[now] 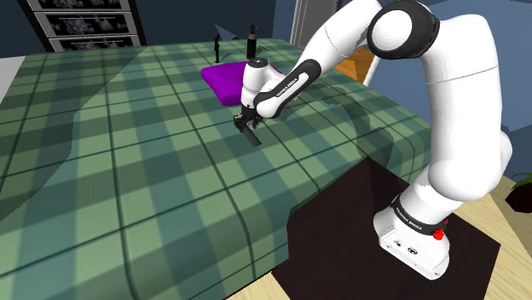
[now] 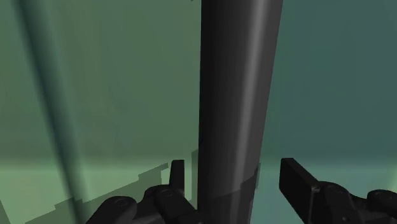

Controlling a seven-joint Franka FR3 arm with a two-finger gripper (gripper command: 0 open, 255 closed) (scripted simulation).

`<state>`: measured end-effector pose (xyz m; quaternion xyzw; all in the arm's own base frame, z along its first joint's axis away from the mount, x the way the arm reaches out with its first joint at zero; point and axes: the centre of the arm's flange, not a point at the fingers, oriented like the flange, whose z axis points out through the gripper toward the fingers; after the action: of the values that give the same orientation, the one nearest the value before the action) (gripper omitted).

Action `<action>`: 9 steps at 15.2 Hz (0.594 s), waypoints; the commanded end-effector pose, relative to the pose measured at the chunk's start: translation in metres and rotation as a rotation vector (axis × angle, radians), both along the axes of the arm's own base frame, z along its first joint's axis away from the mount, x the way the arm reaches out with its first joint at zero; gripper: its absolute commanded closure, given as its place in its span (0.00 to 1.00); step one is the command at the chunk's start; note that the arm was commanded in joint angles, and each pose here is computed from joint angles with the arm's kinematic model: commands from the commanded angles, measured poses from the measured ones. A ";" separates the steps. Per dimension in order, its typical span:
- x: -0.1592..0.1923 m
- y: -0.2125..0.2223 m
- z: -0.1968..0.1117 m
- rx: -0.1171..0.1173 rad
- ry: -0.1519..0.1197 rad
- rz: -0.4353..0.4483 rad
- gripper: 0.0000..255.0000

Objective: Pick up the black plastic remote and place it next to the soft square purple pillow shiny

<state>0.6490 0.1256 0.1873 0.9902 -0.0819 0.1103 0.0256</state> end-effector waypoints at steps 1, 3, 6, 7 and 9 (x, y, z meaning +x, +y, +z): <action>0.000 0.000 0.000 0.000 0.000 0.000 0.00; 0.000 0.000 0.000 0.000 0.000 0.000 0.00; -0.003 0.001 0.013 0.000 0.000 0.000 0.00; -0.006 0.002 0.026 0.000 0.000 0.000 0.00; -0.011 0.003 0.049 0.000 0.000 0.000 0.00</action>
<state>0.6406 0.1270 0.2239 0.9901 -0.0821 0.1106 0.0254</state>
